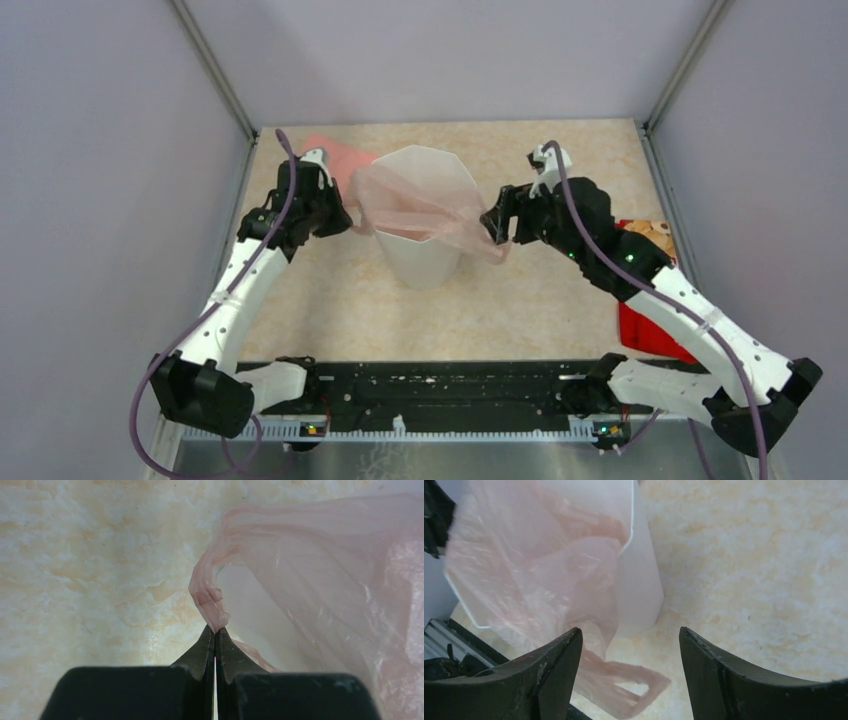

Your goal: Put the trash bags into the trash bin

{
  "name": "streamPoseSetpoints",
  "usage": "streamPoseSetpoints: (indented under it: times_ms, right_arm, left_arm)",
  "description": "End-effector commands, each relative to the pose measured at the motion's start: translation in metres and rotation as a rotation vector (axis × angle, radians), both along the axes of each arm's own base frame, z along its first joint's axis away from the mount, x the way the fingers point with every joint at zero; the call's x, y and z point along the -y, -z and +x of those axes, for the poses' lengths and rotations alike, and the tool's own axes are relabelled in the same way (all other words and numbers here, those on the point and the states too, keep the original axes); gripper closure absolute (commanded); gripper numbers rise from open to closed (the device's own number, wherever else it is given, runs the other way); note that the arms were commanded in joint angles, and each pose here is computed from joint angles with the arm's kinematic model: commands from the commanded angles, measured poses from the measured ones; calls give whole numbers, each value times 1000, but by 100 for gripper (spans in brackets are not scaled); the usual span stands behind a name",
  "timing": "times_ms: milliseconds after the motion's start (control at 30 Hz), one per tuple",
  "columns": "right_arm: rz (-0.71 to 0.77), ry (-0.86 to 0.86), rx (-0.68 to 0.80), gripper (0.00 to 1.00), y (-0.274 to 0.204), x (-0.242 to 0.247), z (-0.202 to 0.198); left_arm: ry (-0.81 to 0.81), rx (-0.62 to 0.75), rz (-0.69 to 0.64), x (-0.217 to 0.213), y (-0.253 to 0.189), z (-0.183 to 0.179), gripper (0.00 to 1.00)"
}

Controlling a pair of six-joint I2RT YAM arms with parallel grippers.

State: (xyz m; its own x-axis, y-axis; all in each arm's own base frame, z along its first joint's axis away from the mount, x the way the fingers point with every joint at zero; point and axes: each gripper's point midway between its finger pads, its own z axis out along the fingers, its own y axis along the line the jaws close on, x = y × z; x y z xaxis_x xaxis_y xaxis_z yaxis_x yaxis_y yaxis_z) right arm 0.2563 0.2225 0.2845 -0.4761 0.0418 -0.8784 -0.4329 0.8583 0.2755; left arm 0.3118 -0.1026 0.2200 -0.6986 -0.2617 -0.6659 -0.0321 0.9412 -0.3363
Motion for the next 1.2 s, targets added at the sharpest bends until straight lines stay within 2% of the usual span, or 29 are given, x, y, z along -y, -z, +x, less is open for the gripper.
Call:
streamPoseSetpoints:
  times_ms: [0,133,333,533,667,933,1167]
  right_arm:
    - [22,-24,125,28,-57,12,-9]
    - [23,-163,223,28,-93,-9,-28]
    - [-33,-366,289,34,-115,-60,-48]
    - [-140,-523,268,43,-97,-113,-51]
    - [-191,-615,255,54,-86,-134,-51]
    - [-281,-650,227,55,-62,-150,-41]
    - [-357,-611,219,59,-46,-152,-25]
  left_arm:
    - [22,83,-4,0,-27,1,100]
    - [33,97,-9,1,-32,-1,100]
    - [42,113,-11,2,-38,-2,100]
    - [50,122,-17,3,-41,-3,100]
    - [51,124,-18,3,-43,-3,100]
    - [52,122,-19,4,-42,-3,100]
    - [55,122,-21,5,-42,-1,100]
